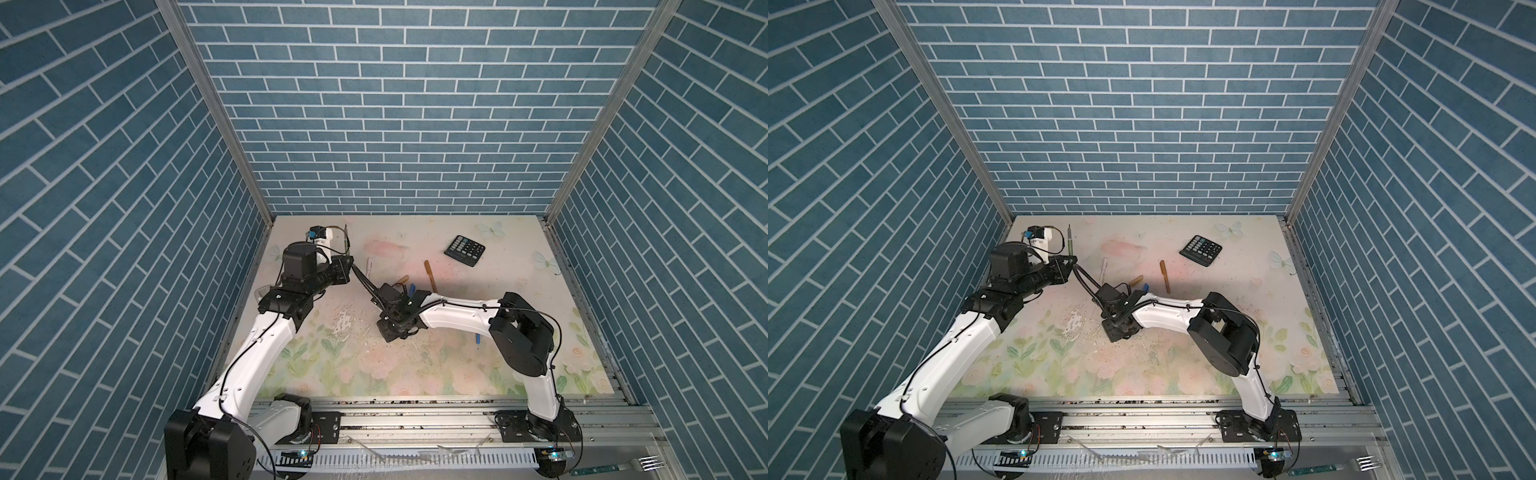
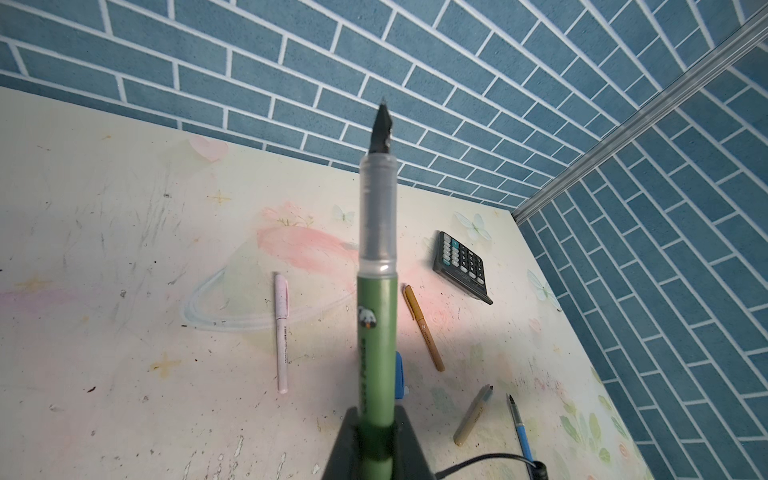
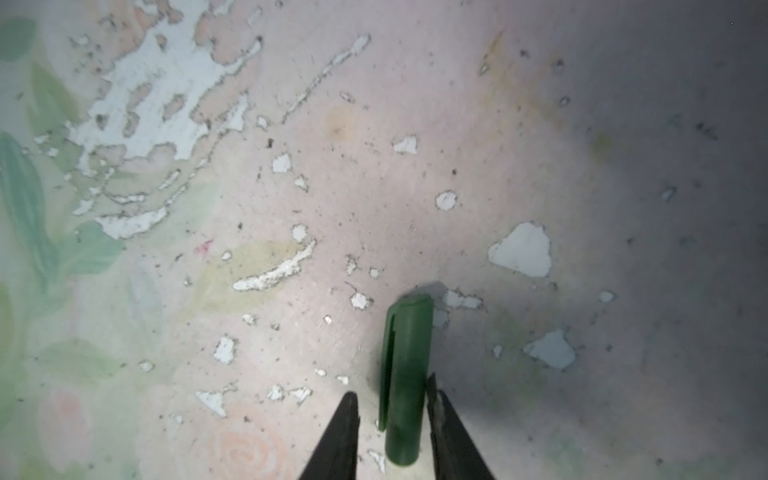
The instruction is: Insert the pens into the pen caps
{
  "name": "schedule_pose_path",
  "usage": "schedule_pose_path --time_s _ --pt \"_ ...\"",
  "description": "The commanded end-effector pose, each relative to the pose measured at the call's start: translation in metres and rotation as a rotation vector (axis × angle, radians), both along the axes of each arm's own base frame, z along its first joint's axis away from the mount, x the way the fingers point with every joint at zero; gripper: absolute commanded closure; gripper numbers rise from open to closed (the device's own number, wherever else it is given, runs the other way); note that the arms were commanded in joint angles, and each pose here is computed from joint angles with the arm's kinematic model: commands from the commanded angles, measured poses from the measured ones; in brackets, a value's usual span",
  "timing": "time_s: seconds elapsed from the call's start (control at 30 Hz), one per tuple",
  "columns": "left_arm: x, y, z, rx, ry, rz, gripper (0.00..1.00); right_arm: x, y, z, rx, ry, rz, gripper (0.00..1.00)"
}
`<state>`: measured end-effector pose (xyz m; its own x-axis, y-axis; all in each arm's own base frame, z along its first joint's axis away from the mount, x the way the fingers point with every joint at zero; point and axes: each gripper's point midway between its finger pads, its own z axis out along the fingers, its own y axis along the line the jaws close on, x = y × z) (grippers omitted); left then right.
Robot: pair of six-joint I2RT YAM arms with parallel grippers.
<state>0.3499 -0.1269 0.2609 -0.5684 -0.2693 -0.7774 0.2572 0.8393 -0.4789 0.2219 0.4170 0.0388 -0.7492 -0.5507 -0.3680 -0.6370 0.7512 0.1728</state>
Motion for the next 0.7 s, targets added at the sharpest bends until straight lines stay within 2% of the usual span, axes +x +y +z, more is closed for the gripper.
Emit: schedule_pose_path --time_s 0.0,0.33,0.67 --pt "-0.001 -0.004 0.004 0.002 -0.017 -0.021 1.0 0.002 0.004 0.013 0.047 0.001 -0.023 0.69" --pt "-0.001 -0.006 0.004 0.005 -0.018 -0.025 1.0 0.005 -0.001 -0.003 -0.005 0.001 -0.032 0.75" --pt "0.0 -0.006 0.003 0.003 -0.015 -0.027 1.0 0.005 -0.009 -0.016 -0.057 0.001 -0.034 0.76"
